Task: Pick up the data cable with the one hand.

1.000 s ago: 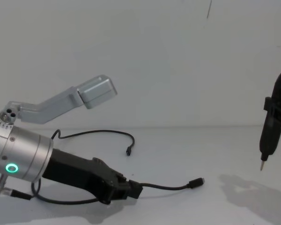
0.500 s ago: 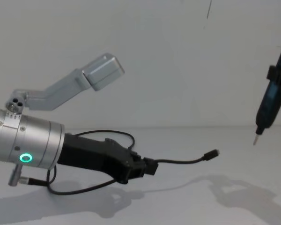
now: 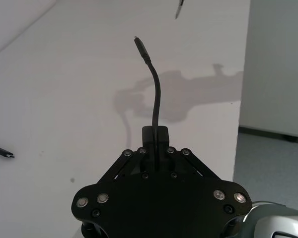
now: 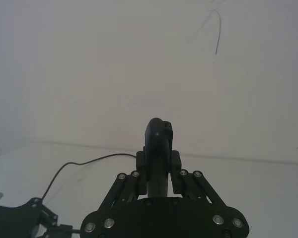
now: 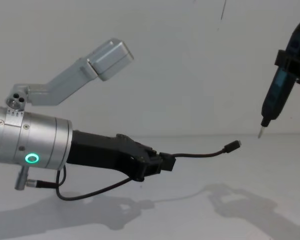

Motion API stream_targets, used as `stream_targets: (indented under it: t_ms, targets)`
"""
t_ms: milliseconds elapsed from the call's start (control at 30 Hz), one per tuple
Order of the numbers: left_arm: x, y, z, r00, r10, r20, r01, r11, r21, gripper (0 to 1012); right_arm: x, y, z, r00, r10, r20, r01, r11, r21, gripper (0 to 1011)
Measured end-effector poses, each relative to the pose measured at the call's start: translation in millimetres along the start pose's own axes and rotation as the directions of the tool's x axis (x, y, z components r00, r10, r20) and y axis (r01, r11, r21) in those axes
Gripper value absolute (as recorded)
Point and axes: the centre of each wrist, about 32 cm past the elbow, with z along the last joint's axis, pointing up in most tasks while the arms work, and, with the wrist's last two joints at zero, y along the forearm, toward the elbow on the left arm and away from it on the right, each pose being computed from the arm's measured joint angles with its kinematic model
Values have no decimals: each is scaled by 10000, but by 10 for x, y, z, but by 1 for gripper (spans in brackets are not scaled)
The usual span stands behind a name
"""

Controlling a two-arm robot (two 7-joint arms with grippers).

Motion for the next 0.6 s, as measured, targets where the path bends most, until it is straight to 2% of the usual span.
stream_targets:
  t_ms: [333, 600]
  targets:
    - [-19, 2, 24, 10000, 58, 8, -58, 9999, -162, 42, -10, 174, -51, 9979, -622, 154, 621, 9980, 94, 263]
    - [-26, 3, 34, 10000, 71, 16, -71, 9997, -223, 41, 9, 280, -86, 9951, -988, 41, 987, 9949, 213, 263]
